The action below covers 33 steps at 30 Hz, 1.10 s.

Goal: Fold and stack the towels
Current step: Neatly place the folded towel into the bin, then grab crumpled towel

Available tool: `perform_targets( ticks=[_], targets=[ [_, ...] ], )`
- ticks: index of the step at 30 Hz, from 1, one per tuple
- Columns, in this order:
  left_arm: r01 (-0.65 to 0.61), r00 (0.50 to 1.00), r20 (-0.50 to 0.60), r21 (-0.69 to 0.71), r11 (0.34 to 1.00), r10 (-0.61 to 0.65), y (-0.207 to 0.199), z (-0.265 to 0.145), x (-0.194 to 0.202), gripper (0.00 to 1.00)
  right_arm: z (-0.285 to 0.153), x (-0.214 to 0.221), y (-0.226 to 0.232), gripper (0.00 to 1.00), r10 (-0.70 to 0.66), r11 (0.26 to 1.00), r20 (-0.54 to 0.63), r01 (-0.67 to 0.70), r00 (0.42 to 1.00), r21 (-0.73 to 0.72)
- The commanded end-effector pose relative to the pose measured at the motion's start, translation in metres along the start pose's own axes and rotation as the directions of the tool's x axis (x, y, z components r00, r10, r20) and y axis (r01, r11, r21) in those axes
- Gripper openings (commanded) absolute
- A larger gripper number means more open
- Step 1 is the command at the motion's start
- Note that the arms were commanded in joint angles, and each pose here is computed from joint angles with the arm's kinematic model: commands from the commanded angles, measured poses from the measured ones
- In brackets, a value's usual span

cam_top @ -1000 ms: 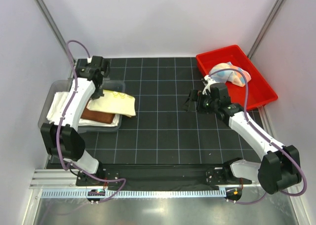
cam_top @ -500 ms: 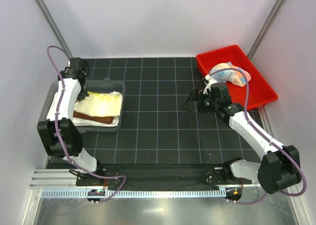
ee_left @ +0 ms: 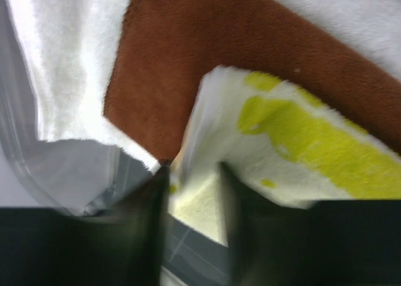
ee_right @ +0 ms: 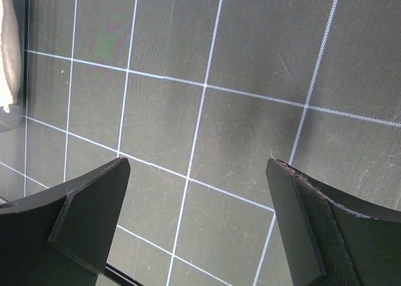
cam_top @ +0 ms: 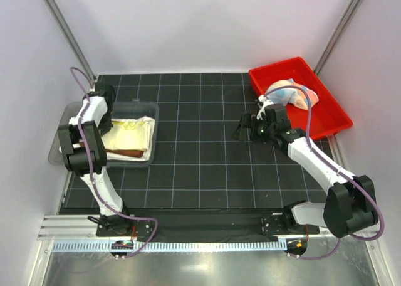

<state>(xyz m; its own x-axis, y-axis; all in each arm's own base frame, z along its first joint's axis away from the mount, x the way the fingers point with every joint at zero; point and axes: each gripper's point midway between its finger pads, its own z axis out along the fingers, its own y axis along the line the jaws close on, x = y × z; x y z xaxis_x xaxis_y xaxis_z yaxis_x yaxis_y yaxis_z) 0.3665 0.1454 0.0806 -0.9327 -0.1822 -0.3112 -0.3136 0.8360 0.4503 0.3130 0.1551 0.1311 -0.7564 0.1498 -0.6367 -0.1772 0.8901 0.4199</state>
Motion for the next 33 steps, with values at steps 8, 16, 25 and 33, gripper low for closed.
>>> perform_targets(
  ticks=[8,16,25,33],
  targets=[
    [0.199,0.965,0.178,-0.012,0.98,-0.194,0.035,-0.073,-0.053,0.59,-0.012,-0.036,0.01,1.0,0.001,1.0,0.085,-0.001,0.996,0.007],
    [0.087,0.964,0.143,0.629,0.773,-0.225,-0.115,-0.133,-0.032,0.59,-0.011,-0.067,0.017,1.0,0.038,0.999,0.102,-0.042,0.994,0.033],
    [0.022,0.992,0.064,0.741,0.671,-0.104,-0.192,-0.124,-0.002,0.58,-0.013,-0.077,0.016,1.0,0.022,0.998,0.121,-0.029,0.992,0.052],
    [0.036,0.986,0.093,0.704,0.709,-0.142,-0.186,-0.123,-0.023,0.58,-0.013,-0.077,0.011,1.0,-0.006,0.997,0.121,-0.004,0.993,0.078]
  ],
)
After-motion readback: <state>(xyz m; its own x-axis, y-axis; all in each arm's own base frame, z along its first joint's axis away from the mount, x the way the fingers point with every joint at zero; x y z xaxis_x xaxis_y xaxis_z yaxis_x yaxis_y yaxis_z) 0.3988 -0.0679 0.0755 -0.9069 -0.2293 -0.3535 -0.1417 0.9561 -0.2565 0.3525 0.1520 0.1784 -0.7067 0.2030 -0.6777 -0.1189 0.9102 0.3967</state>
